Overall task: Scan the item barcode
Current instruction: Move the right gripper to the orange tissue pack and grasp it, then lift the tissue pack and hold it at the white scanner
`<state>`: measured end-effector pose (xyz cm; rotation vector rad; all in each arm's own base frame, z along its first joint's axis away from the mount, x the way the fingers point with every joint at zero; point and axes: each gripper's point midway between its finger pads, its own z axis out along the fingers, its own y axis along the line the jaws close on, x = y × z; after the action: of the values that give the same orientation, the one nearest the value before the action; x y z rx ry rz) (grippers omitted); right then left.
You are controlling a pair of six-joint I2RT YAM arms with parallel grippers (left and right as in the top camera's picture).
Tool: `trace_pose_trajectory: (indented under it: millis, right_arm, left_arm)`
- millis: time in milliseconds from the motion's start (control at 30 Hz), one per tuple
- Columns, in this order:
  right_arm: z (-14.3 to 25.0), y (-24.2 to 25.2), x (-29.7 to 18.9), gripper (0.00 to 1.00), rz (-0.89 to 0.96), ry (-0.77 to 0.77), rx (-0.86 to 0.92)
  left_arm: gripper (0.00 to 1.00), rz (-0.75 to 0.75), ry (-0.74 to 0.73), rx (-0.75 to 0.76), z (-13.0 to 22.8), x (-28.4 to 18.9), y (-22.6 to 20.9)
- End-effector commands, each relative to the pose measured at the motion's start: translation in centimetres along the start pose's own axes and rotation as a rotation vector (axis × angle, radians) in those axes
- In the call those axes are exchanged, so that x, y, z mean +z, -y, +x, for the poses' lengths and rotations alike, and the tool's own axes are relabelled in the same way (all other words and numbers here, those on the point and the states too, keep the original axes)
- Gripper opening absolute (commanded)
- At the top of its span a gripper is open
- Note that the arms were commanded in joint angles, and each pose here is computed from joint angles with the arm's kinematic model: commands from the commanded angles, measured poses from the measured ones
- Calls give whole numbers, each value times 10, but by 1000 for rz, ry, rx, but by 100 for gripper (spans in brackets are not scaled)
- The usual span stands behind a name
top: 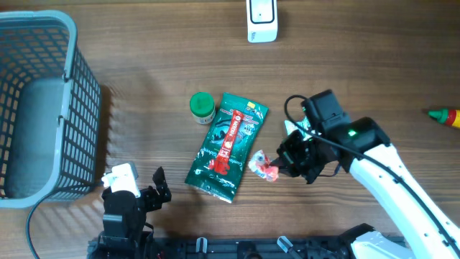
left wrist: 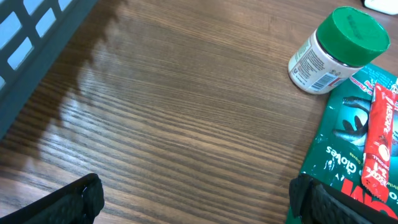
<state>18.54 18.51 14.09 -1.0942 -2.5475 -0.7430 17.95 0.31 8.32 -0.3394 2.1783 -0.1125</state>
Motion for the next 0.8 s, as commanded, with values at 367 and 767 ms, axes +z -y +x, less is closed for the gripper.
trace_pose_trajectory:
  millis: [367, 767]
  right_arm:
    - [-88, -72, -111, 4, -199, 830, -301]
    - [-174, -220, -84, 4, -231, 1252, -847]
  left_arm:
    - [100, 10, 0, 16, 0, 0, 2]
    - [100, 10, 0, 16, 0, 0, 2]
